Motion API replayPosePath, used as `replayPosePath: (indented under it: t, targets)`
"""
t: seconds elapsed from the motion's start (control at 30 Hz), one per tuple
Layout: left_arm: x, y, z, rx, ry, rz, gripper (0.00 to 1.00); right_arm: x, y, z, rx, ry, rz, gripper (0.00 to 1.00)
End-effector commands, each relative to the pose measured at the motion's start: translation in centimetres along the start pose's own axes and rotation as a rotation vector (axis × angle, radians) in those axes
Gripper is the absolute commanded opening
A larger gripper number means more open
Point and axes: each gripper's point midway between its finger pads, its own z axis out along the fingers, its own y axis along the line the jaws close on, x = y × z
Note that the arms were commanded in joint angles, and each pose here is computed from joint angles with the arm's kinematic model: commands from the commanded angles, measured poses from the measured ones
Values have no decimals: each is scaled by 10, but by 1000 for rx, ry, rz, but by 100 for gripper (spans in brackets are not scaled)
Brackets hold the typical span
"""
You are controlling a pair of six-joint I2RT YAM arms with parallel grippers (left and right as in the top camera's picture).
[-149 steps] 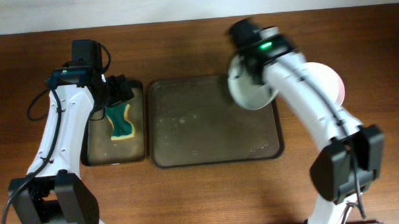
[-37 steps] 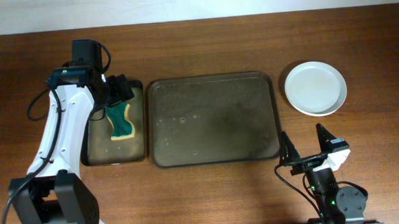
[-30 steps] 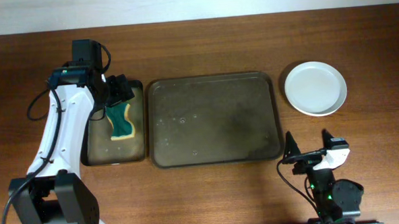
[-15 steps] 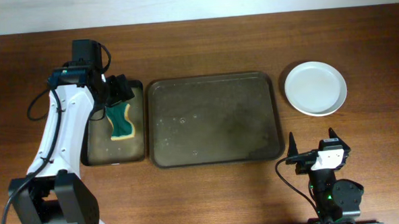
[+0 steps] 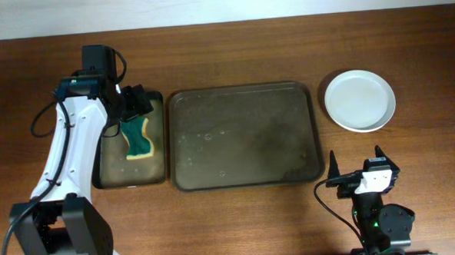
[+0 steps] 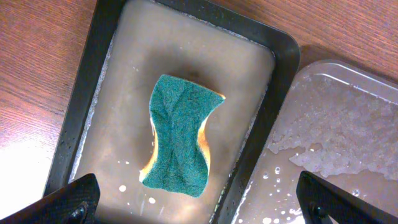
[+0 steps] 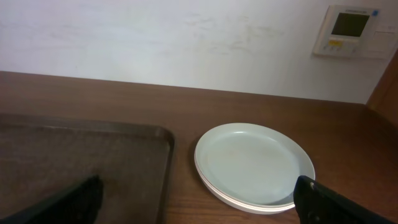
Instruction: Clean dirty plates on tray and stack at the side
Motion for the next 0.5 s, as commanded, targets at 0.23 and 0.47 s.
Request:
replayPosePath:
  t: [0.23,0.47]
  targets:
    - [-2,2,-6,3,-7,1,99,2,1,0,1,2,-8,98]
    - [2,4,-56,63,-144,28,99,2,1,0,1,2,-8,98]
